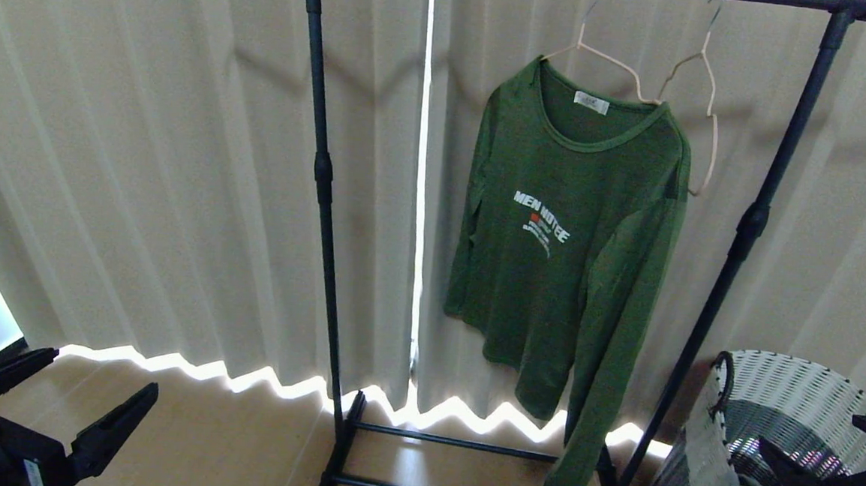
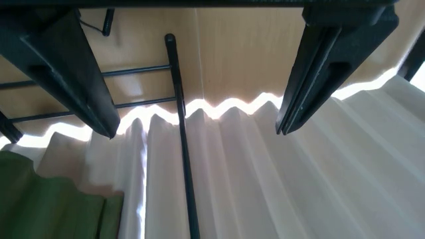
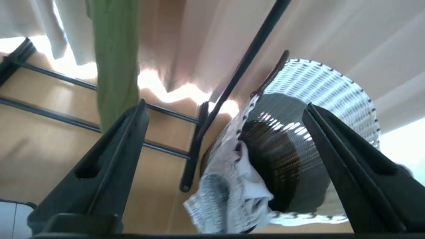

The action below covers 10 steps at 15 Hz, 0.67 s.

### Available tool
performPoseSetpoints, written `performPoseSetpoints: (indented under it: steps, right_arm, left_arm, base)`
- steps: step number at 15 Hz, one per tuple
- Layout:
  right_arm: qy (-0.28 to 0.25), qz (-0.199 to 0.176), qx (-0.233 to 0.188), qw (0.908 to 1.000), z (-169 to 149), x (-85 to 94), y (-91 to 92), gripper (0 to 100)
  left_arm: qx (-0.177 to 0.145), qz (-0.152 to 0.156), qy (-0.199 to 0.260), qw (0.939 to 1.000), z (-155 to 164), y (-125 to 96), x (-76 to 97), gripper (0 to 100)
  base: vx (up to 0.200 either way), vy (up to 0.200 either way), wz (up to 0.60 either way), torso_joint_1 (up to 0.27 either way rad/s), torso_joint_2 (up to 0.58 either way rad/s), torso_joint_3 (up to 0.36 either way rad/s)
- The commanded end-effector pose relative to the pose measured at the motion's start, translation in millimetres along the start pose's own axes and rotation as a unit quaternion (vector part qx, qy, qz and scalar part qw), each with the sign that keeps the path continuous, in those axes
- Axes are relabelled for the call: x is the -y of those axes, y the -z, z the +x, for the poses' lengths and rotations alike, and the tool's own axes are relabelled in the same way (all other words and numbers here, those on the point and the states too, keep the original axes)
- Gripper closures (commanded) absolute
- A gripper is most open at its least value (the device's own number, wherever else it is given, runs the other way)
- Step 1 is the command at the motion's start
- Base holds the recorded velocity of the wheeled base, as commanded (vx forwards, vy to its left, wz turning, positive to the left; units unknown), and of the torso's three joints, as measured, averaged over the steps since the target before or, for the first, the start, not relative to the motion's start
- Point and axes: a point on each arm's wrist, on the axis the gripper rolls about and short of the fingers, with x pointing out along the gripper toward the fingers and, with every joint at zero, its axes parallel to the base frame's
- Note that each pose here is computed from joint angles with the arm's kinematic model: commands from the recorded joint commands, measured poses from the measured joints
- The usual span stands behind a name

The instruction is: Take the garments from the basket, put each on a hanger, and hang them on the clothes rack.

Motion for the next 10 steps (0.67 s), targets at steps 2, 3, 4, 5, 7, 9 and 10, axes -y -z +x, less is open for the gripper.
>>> performPoseSetpoints:
  steps: [2, 3, 4, 5, 7, 9, 10]
  right_arm:
    - [0.0, 0.0, 0.0, 1.0, 0.2, 0.1, -0.2, 0]
    - [0.0, 0.0, 0.0, 1.0, 0.2, 0.1, -0.2, 0]
    - [0.0, 0.0, 0.0, 1.0, 0.2, 0.1, -0.2, 0]
    - [0.0, -0.001, 0.0, 1.0, 0.2, 0.1, -0.2, 0]
    - [0.0, 0.0, 0.0, 1.0, 0.2, 0.1, -0.2, 0]
    - [0.0, -0.001, 0.0, 1.0, 0.2, 0.1, -0.2, 0]
    - [0.0, -0.001, 0.0, 1.0, 0.2, 0.1, -0.2, 0]
  left_arm:
    - [0.0, 0.0, -0.001, 1.0, 0.3, -0.2, -0.2, 0]
    - [0.0, 0.0, 0.0, 1.0, 0.2, 0.2, 0.0, 0]
    - [-0.001, 0.0, -0.001, 1.0, 0.2, 0.2, -0.1, 0]
    - [-0.002, 0.0, 0.0, 1.0, 0.3, 0.7, 0.1, 0]
    - [0.002, -0.002, 0.0, 1.0, -0.3, -0.2, 0.0, 0]
    - [0.003, -0.002, 0.0, 1.0, -0.2, -0.6, -0.1, 0]
    - [0.003, -0.002, 0.0, 1.0, -0.2, -0.6, -0.1, 0]
  base:
    - [0.0, -0.2, 0.0, 0.005, 0.0, 0.002]
    - [0.0, -0.2, 0.0, -0.007, 0.0, -0.002]
    - [0.0, -0.2, 0.0, 0.007, 0.0, 0.007]
    - [0.0, 0.0, 0.0, 0.0, 0.0, 0.0]
    - [0.0, 0.0, 0.0, 0.0, 0.0, 0.0]
    - [0.0, 0.0, 0.0, 0.0, 0.0, 0.0]
    - [0.0, 0.0, 0.0, 0.0, 0.0, 0.0]
